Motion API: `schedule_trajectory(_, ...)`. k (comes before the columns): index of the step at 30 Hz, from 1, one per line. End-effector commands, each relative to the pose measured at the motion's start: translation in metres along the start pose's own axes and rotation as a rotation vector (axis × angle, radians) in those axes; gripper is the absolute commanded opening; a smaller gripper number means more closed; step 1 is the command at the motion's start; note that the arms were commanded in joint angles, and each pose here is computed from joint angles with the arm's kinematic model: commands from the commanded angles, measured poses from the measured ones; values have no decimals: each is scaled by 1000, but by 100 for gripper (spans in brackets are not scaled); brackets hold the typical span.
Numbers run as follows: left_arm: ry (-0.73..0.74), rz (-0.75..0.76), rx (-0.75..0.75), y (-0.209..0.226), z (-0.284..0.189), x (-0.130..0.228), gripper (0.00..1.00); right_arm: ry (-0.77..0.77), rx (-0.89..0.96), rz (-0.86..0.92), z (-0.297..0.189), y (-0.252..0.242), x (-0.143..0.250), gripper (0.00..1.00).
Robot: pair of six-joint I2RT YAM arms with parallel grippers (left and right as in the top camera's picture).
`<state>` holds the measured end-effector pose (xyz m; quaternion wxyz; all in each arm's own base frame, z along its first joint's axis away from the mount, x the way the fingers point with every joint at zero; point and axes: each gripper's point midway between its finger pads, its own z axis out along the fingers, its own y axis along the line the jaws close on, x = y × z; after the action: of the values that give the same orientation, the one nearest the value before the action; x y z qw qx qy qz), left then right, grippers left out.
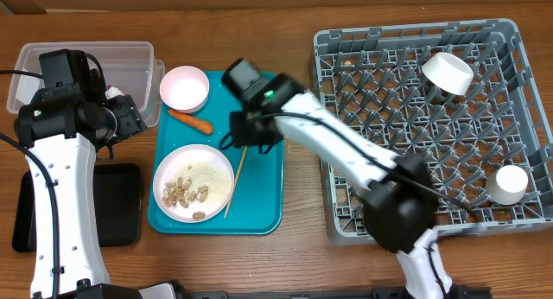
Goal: Sort waste into correct bins and load items into the dishwasher
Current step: 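Grasp the second chopstick with the right gripper and place it in the rack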
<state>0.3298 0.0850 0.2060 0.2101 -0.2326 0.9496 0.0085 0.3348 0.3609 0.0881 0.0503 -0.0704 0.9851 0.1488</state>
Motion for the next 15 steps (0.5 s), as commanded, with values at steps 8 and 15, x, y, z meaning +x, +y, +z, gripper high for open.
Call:
schedule_trajectory(8,-21,-3,11,-1,-6,-3,71,62,102,147,76,-26,4,46)
schedule_trajectory(15,-21,-3,11,-1,-6,-3,71,77,174,147,82,-38,12,27)
